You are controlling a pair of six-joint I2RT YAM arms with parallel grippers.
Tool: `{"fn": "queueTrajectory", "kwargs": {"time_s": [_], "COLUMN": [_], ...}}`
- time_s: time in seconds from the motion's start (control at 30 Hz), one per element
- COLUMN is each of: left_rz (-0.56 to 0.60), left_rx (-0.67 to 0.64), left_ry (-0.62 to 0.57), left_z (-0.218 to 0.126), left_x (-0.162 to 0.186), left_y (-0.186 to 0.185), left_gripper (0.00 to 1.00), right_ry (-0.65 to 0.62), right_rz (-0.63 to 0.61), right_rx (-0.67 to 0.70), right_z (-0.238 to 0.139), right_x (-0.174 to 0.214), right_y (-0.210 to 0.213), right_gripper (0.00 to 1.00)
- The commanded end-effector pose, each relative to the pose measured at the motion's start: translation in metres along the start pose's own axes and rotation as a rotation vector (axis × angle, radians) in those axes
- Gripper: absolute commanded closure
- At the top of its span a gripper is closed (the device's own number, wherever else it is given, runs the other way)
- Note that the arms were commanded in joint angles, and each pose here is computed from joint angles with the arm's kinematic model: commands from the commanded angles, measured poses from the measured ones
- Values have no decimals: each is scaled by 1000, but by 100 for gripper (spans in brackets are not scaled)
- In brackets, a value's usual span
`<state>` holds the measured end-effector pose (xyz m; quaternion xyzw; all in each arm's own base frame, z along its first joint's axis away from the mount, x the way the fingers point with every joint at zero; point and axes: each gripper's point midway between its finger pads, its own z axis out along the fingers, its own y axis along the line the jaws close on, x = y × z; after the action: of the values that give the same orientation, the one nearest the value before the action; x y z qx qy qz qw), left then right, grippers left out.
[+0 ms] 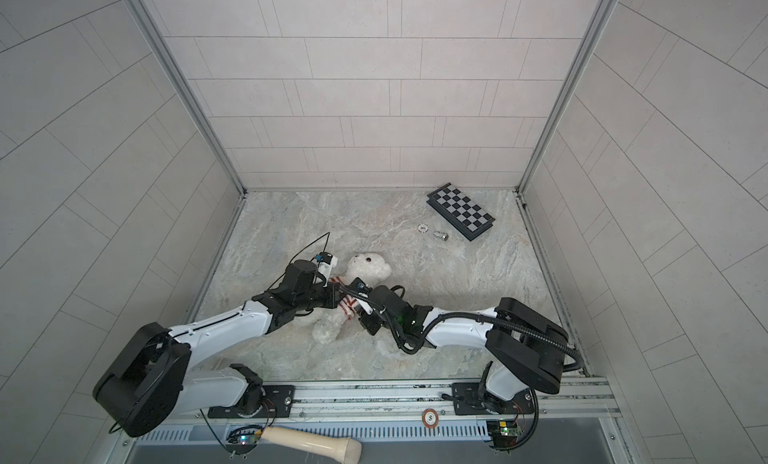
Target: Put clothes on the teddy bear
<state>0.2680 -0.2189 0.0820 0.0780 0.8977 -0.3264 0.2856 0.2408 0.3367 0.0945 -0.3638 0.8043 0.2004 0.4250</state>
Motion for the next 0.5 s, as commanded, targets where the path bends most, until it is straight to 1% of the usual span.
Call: {"fn": "queueTrajectory", "kwargs": {"time_s": [0.0,0.1,0.2,0.23,0.27,0.47], "left_rz": [-24,-31,-57,-53,-52,-82], "left_rx": [-49,-51,-25,-28,-33,-93], "left_ry": [49,49,41,44,46,33], "left_z": [2,2,2,3,3,-1], "left_x": [17,18,18,19,19,18], "left_y": [15,17,16,17,18,40], "left_gripper": [96,96,97,97,98,100], "right_ry": [-27,-33,-46,-27,-27,-97], "right_rz": [-17,-15,-20,-27,-34,-94], "right_rx": [62,67,70,75,75,60], "right_z": [-1,-7,-16,-19,-22,-48], "right_x": [-6,-5,-10,1,2,2], "right_y": [-15,-18,-19,-21,-21,-21], "right_gripper": [80,90,99,100,100,100]}}
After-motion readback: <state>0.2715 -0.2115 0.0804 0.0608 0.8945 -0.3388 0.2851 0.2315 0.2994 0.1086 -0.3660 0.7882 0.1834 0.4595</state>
